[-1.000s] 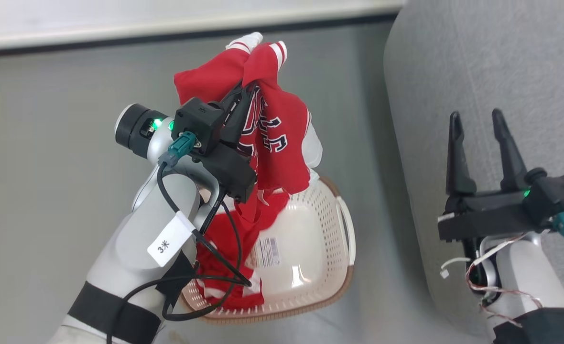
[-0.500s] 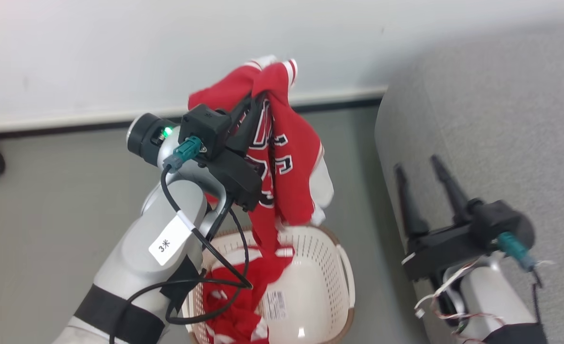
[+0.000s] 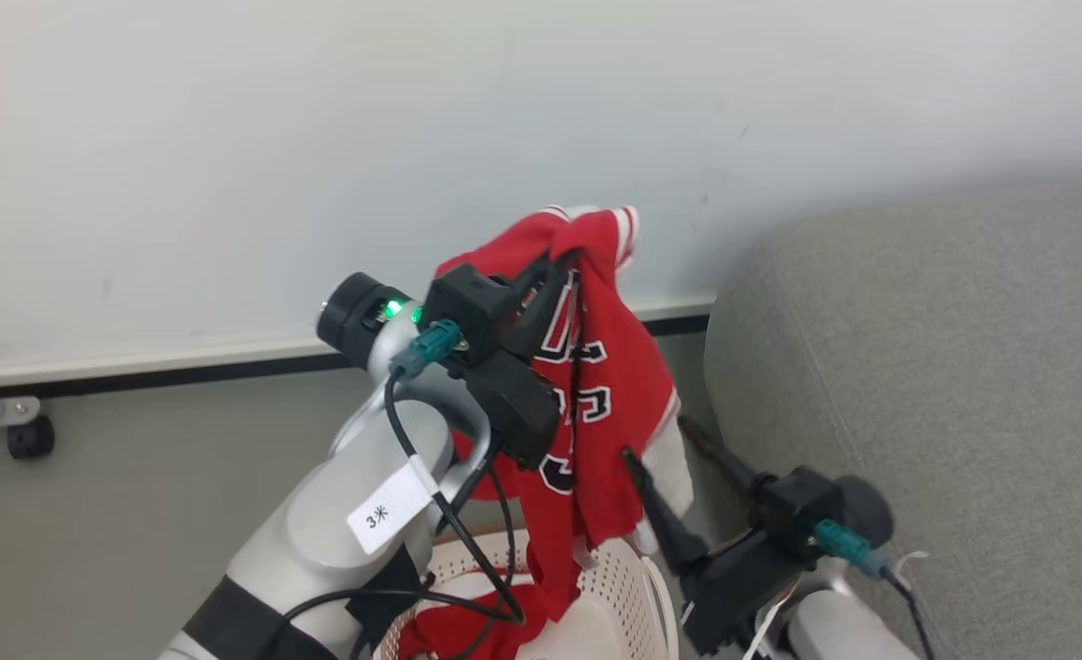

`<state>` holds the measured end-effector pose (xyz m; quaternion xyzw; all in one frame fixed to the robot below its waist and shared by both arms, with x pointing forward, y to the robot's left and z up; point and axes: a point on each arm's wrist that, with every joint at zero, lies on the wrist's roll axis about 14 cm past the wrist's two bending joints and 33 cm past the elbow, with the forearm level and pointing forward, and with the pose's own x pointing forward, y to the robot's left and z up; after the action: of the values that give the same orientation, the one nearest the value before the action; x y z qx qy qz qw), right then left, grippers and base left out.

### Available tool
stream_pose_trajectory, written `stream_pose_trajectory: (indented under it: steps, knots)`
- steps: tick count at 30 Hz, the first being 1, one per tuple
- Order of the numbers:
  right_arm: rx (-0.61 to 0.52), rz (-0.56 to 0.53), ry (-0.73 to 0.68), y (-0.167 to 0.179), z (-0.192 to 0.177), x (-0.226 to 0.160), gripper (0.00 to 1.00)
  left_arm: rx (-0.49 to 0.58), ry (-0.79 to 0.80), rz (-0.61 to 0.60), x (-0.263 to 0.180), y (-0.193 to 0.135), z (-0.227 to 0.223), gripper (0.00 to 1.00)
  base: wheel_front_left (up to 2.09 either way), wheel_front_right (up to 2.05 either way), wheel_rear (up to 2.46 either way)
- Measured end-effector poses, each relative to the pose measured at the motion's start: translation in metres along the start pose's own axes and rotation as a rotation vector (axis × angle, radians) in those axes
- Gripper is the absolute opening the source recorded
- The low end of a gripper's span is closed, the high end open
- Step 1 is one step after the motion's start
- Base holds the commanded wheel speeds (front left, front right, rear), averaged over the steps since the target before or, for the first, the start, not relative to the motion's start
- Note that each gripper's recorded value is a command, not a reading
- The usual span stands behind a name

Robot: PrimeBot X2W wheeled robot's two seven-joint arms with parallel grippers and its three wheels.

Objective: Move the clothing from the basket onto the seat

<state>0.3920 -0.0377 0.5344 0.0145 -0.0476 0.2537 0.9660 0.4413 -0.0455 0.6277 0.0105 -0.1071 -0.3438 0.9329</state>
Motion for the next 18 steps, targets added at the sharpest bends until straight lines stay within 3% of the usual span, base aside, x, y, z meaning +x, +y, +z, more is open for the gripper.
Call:
stream_pose_trajectory:
  steps: [7, 18]
  knots:
    - [0.036, 0.103, 0.003, 0.037, 0.003, 0.002, 1.00, 0.019, -0.005, -0.025, -0.007, -0.018, 0.015, 0.00, 0.00, 0.00, 0.00]
    - [-0.005, 0.063, 0.009, 0.035, 0.014, 0.028, 1.00, -0.002, -0.012, -0.029, -0.017, -0.031, 0.024, 0.00, 0.00, 0.00, 0.00]
